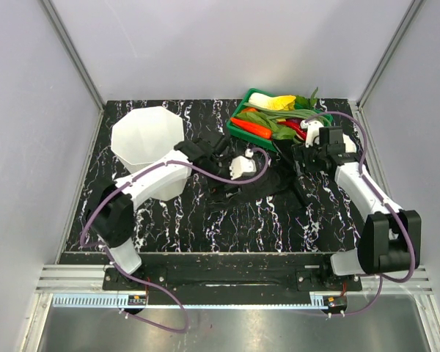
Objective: Put the trash bags into the trash bin
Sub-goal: Unfold the trash bag at the center of the board.
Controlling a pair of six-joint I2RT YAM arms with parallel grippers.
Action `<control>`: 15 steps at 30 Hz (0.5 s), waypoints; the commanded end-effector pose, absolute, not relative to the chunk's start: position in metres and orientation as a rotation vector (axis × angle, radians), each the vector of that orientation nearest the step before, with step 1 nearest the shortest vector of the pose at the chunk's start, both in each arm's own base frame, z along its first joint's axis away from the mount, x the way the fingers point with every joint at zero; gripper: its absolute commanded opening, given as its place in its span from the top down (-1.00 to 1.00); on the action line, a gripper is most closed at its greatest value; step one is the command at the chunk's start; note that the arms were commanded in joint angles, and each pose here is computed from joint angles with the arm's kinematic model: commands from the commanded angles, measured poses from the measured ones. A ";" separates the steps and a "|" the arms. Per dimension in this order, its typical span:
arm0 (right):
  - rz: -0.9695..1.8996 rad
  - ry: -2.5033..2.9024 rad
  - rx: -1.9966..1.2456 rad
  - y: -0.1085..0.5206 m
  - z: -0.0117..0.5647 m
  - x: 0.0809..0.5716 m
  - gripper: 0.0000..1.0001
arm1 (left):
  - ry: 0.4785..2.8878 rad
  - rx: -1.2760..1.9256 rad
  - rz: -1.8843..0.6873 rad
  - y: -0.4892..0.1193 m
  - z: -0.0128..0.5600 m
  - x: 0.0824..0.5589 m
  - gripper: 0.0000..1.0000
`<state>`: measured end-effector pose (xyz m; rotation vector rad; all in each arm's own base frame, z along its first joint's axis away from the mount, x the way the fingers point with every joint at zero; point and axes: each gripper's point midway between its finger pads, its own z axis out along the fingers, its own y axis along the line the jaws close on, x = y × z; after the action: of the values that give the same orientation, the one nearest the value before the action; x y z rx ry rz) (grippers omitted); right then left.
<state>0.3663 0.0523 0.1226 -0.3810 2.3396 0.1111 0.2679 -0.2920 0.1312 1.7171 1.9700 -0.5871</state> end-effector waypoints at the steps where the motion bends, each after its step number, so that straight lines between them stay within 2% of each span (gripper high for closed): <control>1: 0.059 2.287 -0.370 0.043 0.151 0.363 -0.52 | 1.972 1.804 -0.329 -0.276 0.111 0.286 -0.93; 5: 0.074 2.269 -0.390 0.045 0.162 0.355 -0.52 | 2.013 1.886 -0.216 -0.265 0.078 0.292 -0.86; 15: 0.104 2.263 -0.401 0.048 0.162 0.339 -0.52 | 2.059 2.020 -0.210 -0.255 0.029 0.287 -0.75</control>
<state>0.3458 0.0470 0.1555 -0.3877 2.2851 0.0920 0.2783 -0.2550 0.0332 1.9837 2.1074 -0.2540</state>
